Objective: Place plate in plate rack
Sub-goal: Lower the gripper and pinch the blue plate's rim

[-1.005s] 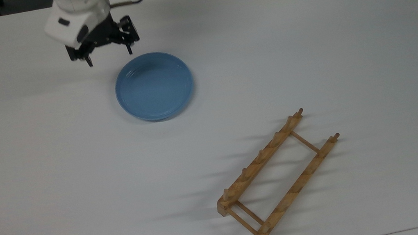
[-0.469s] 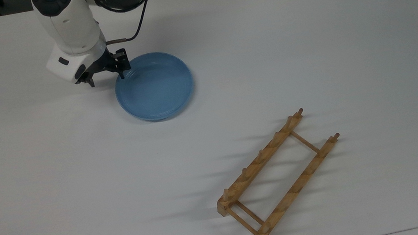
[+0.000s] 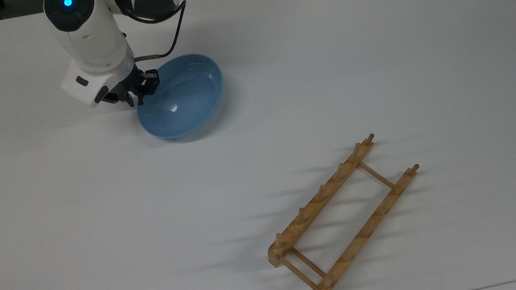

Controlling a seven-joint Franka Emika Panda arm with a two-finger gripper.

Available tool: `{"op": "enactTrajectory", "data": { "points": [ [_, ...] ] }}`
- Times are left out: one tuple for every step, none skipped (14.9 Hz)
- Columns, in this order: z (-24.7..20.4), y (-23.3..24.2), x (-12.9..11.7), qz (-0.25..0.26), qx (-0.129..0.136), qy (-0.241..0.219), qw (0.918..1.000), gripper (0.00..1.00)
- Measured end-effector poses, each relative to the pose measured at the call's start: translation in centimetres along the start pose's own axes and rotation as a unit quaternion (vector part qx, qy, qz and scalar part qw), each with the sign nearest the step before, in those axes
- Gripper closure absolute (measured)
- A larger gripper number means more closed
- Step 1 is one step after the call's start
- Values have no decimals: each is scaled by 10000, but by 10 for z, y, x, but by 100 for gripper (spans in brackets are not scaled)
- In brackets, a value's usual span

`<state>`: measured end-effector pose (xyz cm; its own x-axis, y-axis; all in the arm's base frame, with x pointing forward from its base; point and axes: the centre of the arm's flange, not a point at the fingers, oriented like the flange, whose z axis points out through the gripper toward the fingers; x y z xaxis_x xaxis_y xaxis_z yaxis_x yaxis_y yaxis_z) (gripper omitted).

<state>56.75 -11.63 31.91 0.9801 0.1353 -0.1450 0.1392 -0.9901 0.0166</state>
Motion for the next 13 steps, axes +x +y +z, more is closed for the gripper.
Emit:
{"op": "enactTrajectory", "data": {
  "points": [
    [0, -1, 1, 43, 0, 1, 10000, 83],
    [0, -3, 1, 68, 1, 6, 10000, 84],
    [-1, -7, 3, 82, 4, 8, 10000, 85],
    [-1, -10, 4, 109, 7, 11, 9999, 85],
    [-1, -13, 5, 153, 10, 11, 9999, 85],
    [-1, -13, 5, 186, 11, 10, 9998, 84],
    [0, -13, 5, 204, 11, 9, 9998, 76],
    [0, -13, 5, 208, 12, 9, 9998, 71],
    [0, -13, 5, 211, 12, 8, 9998, 71],
    [0, -13, 5, 212, 12, 8, 9998, 77],
    [0, -13, 5, 222, 12, 8, 9998, 82],
    [-1, -13, 5, 233, 11, 11, 9997, 82],
    [-2, -14, 6, 235, 11, 27, 9997, 89]
  ]
}}
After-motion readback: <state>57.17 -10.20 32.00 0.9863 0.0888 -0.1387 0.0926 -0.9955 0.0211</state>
